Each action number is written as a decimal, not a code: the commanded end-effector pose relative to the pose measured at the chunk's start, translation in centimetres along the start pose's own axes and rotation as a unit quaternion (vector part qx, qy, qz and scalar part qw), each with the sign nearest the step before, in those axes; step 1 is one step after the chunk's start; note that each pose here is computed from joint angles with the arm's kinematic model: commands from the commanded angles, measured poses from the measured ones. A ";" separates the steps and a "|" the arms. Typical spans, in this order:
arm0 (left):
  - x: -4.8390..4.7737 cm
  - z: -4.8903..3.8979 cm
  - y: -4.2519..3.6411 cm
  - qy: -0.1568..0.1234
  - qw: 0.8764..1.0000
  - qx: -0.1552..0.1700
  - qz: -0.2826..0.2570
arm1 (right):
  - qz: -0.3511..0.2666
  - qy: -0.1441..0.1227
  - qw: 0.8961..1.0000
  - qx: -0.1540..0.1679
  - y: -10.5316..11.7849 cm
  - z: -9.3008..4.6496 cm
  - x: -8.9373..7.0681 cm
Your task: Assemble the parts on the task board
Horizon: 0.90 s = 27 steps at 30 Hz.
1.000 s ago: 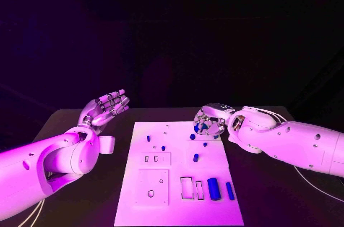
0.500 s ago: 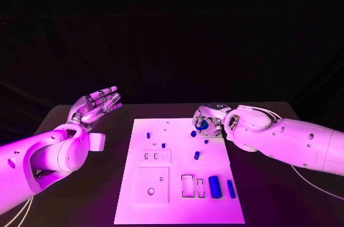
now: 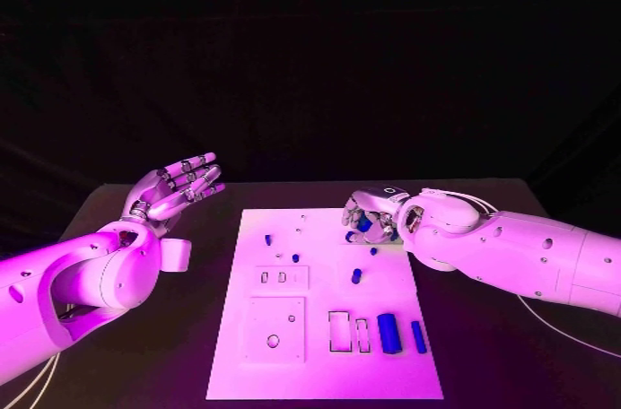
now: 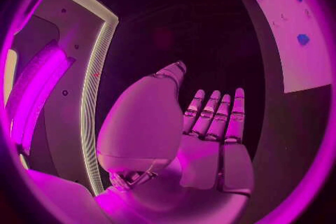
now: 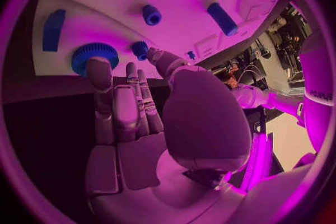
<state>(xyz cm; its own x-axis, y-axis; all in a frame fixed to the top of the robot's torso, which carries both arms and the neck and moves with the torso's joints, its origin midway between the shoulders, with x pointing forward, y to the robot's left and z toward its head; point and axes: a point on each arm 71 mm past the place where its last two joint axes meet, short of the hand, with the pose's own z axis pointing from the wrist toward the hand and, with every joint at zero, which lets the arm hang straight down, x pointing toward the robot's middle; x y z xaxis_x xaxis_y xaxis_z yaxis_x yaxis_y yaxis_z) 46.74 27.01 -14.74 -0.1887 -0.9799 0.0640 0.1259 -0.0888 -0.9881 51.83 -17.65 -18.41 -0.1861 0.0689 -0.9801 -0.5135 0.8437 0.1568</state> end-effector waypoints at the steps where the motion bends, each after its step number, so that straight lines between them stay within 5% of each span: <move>1: 0.39 -0.01 -0.35 0.011 1.000 0.008 -0.006 | -0.007 0.013 1.000 0.000 0.1 0.1 0.3; 18: 0.46 -0.06 -0.82 0.004 1.000 0.016 -0.010 | -0.009 0.020 1.000 -0.001 0.1 0.1 0.9; 27: 0.31 -0.06 -0.91 0.001 1.000 0.017 -0.011 | -0.007 -0.021 1.000 -0.011 0.4 0.0 0.4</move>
<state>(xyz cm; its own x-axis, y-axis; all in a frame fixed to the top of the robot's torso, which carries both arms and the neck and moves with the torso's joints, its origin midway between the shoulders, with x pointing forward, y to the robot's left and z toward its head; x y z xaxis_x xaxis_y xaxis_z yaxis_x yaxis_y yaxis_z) 46.51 26.82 -14.14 -0.1933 -0.9781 0.0771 0.1369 -0.1047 -0.9850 51.65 -17.40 -18.91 -0.1862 0.0647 -0.9804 -0.5172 0.8420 0.1538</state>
